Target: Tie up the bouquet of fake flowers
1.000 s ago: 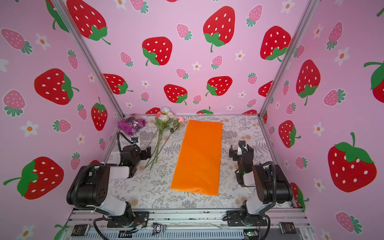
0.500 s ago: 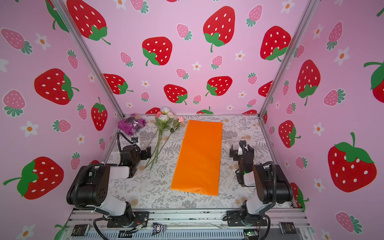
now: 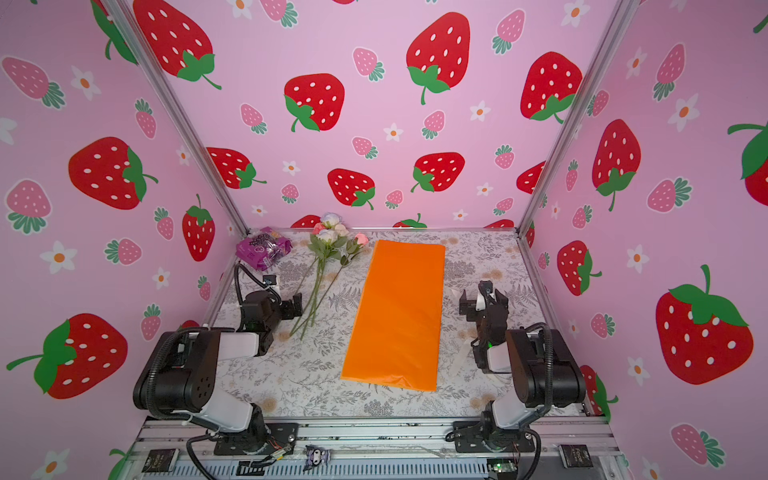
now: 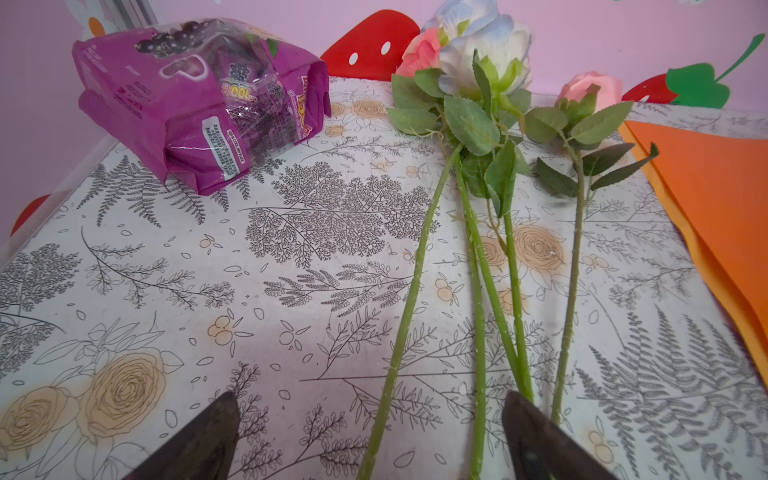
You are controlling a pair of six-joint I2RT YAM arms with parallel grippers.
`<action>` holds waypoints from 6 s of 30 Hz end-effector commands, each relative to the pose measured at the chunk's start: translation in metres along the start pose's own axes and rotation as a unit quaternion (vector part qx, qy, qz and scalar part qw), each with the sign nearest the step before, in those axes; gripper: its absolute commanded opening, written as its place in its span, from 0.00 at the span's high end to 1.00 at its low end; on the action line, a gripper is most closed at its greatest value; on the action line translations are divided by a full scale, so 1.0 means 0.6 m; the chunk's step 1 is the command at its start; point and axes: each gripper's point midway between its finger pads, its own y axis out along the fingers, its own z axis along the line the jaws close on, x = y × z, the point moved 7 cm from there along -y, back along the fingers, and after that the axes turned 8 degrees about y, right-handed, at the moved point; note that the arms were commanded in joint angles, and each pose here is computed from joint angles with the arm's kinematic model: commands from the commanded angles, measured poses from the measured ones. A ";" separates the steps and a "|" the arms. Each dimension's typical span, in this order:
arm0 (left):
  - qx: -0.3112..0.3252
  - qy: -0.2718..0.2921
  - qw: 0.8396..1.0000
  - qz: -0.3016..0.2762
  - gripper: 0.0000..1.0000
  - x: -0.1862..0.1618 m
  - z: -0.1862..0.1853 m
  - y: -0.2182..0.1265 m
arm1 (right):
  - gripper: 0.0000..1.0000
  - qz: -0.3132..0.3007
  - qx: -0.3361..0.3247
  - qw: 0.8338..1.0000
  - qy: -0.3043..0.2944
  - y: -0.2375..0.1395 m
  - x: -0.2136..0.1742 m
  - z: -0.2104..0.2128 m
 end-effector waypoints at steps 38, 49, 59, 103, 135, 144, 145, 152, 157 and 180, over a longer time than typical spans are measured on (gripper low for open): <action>-0.287 -0.156 0.903 0.278 0.10 0.041 -0.248 -0.102 | 0.55 0.405 0.006 0.854 0.327 -0.041 -0.101 -0.009; -0.298 -0.126 0.883 0.341 0.18 -0.001 -0.325 -0.090 | 0.51 0.349 -0.049 0.877 0.325 -0.030 -0.050 -0.113; -0.279 -0.090 0.891 0.346 0.24 0.018 -0.341 -0.053 | 0.44 0.343 0.151 0.873 0.312 -0.015 -0.004 0.055; -0.221 -0.130 0.909 0.328 0.25 0.145 -0.226 0.105 | 0.67 0.440 0.246 0.828 0.245 0.091 -0.085 0.197; -0.253 -0.196 0.866 0.385 0.25 0.021 -0.310 -0.009 | 0.94 0.436 0.249 0.832 0.238 0.059 -0.088 0.174; -0.270 -0.201 0.857 0.391 0.27 0.016 -0.316 -0.011 | 0.94 0.437 0.249 0.829 0.245 0.057 -0.093 0.174; -0.273 -0.201 0.856 0.391 0.28 0.016 -0.318 -0.012 | 0.94 0.438 0.249 0.829 0.245 0.057 -0.094 0.173; -0.281 -0.195 0.853 0.394 0.32 0.011 -0.328 -0.014 | 0.94 0.443 0.244 0.827 0.247 0.056 -0.102 0.172; -0.276 -0.193 0.862 0.378 0.35 0.013 -0.320 -0.027 | 0.94 0.444 0.243 0.826 0.248 0.055 -0.103 0.172; -0.341 -0.216 0.823 0.400 0.32 -0.007 -0.356 -0.008 | 0.92 0.446 0.248 0.820 0.260 0.056 -0.109 0.175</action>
